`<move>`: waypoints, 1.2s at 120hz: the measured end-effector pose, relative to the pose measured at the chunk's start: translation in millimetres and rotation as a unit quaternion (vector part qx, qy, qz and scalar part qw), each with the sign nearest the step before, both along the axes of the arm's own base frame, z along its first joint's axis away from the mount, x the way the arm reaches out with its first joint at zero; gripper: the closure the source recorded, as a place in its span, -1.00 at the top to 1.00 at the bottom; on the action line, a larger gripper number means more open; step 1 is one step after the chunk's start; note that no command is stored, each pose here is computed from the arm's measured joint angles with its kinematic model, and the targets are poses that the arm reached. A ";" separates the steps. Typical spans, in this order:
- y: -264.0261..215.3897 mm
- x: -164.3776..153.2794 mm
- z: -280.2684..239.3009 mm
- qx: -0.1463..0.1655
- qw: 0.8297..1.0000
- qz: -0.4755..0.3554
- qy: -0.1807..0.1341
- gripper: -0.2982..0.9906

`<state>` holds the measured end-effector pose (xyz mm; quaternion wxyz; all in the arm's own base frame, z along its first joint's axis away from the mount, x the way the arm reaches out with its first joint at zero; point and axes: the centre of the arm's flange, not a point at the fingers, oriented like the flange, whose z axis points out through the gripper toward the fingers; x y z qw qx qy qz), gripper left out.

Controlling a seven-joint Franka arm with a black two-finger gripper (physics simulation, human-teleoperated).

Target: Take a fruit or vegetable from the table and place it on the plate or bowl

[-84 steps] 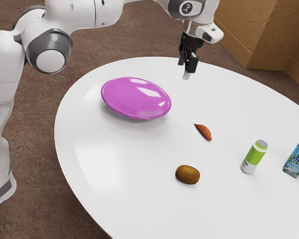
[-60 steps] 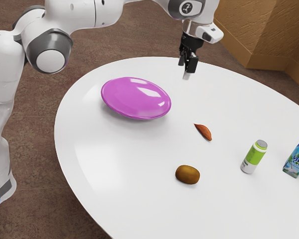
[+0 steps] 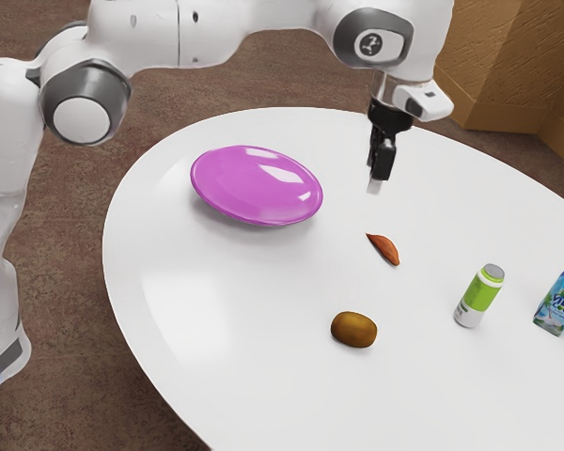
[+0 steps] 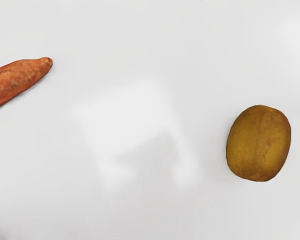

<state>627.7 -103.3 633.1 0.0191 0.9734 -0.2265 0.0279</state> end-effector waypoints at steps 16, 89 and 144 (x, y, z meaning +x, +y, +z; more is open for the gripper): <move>-65.5 -13.1 -15.2 -0.013 0.998 -0.062 0.019 0.54; -98.1 -63.0 -59.4 0.022 0.997 -0.064 0.045 0.54; -85.0 8.3 -110.4 0.036 0.998 -0.010 0.043 0.54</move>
